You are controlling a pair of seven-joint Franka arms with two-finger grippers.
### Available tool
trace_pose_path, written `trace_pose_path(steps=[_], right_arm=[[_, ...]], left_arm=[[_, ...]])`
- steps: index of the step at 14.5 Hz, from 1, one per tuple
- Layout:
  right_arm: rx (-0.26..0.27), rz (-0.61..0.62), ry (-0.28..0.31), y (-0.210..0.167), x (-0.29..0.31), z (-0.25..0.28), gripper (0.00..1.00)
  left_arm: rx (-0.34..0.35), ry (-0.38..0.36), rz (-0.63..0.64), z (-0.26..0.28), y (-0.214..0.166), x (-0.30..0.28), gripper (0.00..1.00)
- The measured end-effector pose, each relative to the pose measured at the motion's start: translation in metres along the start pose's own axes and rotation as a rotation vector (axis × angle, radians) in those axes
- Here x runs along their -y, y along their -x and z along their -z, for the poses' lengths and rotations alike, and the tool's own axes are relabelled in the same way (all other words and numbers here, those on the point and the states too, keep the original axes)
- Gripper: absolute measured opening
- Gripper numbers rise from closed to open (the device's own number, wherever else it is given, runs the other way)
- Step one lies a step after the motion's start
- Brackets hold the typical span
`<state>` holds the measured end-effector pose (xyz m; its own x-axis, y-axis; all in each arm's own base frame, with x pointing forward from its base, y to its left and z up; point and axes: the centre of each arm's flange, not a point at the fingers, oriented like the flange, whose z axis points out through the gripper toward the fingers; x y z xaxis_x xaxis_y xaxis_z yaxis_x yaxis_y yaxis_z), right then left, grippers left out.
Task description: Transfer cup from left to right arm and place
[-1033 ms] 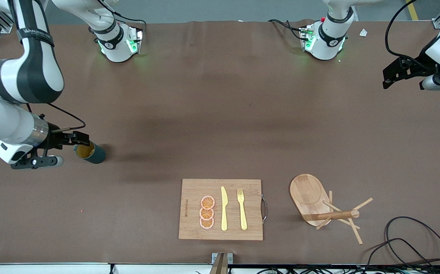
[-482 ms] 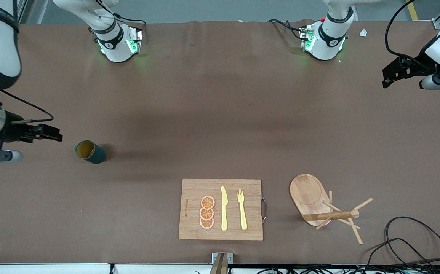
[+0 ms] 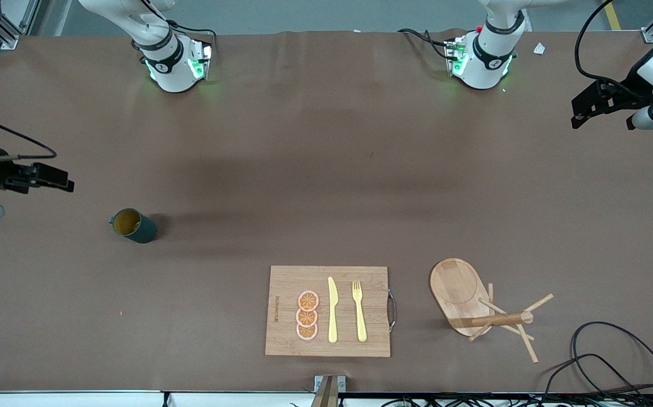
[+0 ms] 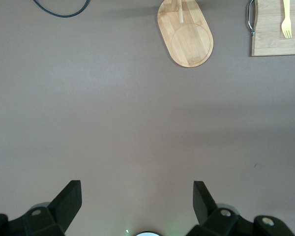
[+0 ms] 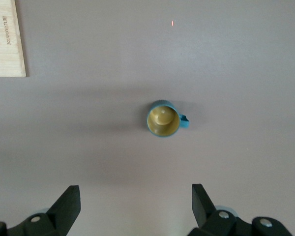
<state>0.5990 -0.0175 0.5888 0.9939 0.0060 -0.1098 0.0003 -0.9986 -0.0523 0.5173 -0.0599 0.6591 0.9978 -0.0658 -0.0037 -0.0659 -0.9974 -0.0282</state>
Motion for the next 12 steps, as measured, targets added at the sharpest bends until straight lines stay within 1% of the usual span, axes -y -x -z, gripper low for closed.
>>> trace_pose_path(steps=[2,4,5,9,12], right_arm=[[-0.013,0.007,0.026,0.021,0.002,0.019,1.0],[-0.01,0.015,0.056,0.042,0.006,0.033,1.0],[-0.006,0.015,0.061,0.051,0.006,0.039,1.0],[-0.008,-0.006,0.062,0.08,-0.006,0.05,1.0],[-0.013,-0.017,0.058,0.093,-0.012,0.055,1.0]], left_arm=[[-0.002,0.0,0.0,0.001,0.0,0.0,1.0],[-0.002,0.0,0.001,0.001,0.0,0.0,1.0],[-0.002,0.0,0.001,0.001,0.0,0.0,1.0],[-0.02,0.001,-0.006,0.009,0.001,-0.002,1.0],[-0.016,0.001,-0.007,0.007,-0.001,-0.003,1.0]])
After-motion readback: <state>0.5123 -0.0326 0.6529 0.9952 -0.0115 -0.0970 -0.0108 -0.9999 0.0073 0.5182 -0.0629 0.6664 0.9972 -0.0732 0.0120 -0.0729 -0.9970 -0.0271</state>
